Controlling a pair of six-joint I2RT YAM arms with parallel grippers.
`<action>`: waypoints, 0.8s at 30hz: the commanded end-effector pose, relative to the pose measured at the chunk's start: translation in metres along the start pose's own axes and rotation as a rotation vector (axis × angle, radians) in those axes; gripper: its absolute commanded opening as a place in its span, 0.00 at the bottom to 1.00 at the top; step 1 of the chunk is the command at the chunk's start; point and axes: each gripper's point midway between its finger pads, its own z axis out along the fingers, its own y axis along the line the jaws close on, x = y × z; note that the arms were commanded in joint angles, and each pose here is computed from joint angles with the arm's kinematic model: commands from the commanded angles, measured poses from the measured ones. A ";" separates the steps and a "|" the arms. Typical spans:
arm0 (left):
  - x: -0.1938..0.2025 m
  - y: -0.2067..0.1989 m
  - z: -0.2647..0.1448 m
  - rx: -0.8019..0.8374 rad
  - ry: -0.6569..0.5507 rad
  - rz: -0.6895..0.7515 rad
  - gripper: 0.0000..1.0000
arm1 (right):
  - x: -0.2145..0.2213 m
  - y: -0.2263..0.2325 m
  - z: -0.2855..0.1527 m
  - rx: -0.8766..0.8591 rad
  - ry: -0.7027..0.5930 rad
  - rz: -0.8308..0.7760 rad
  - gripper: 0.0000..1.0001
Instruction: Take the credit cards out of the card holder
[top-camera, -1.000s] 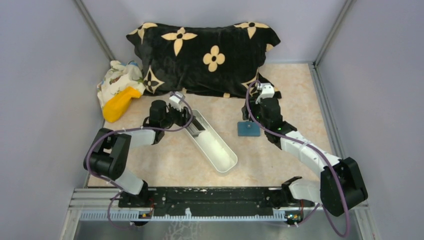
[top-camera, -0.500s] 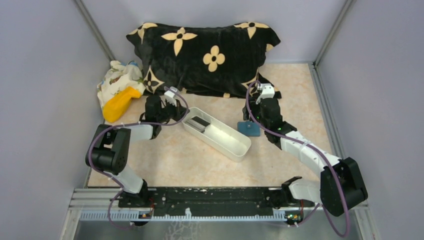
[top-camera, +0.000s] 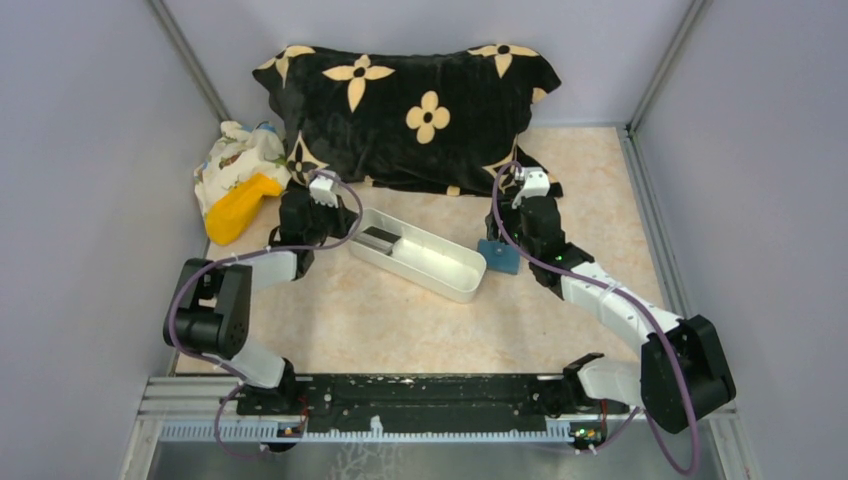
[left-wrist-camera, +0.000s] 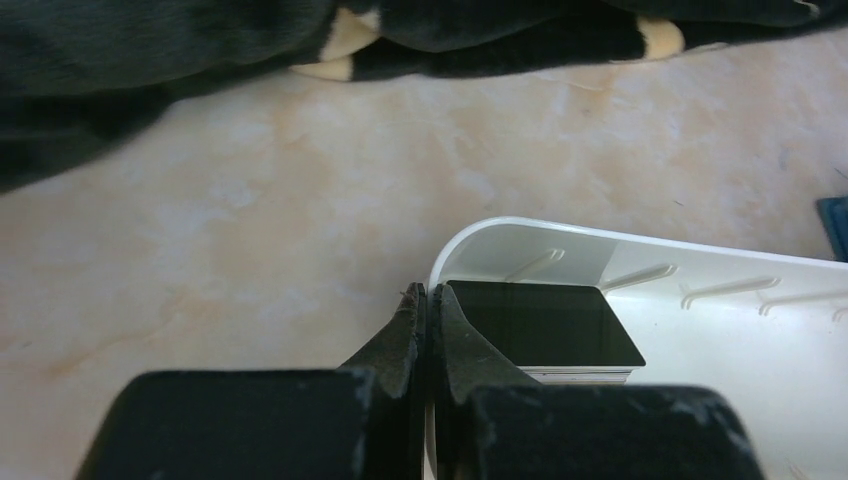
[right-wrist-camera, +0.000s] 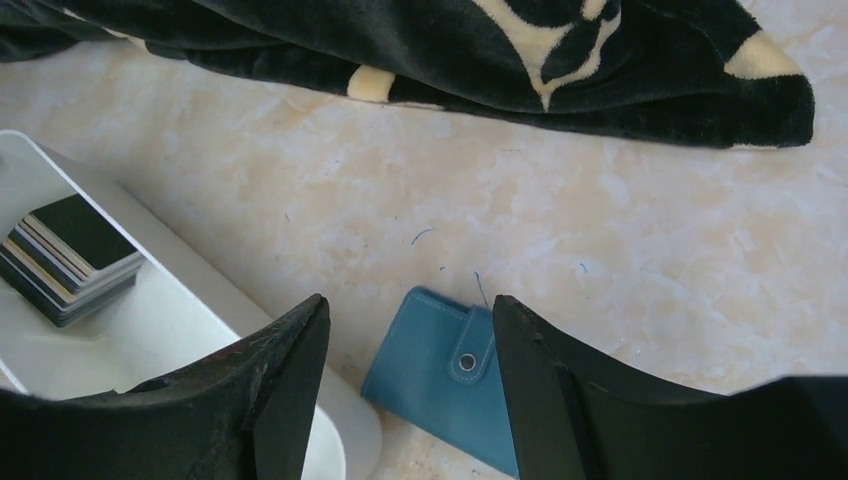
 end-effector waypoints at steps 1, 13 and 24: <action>-0.024 0.042 -0.015 -0.219 -0.078 -0.014 0.00 | -0.022 -0.001 -0.006 0.007 -0.070 0.008 0.62; -0.025 0.048 -0.024 -0.259 -0.110 -0.014 0.05 | -0.019 0.006 -0.002 -0.028 -0.059 0.013 0.62; -0.027 0.054 -0.033 -0.301 -0.148 -0.050 0.63 | -0.038 0.038 0.051 -0.107 -0.002 0.034 0.60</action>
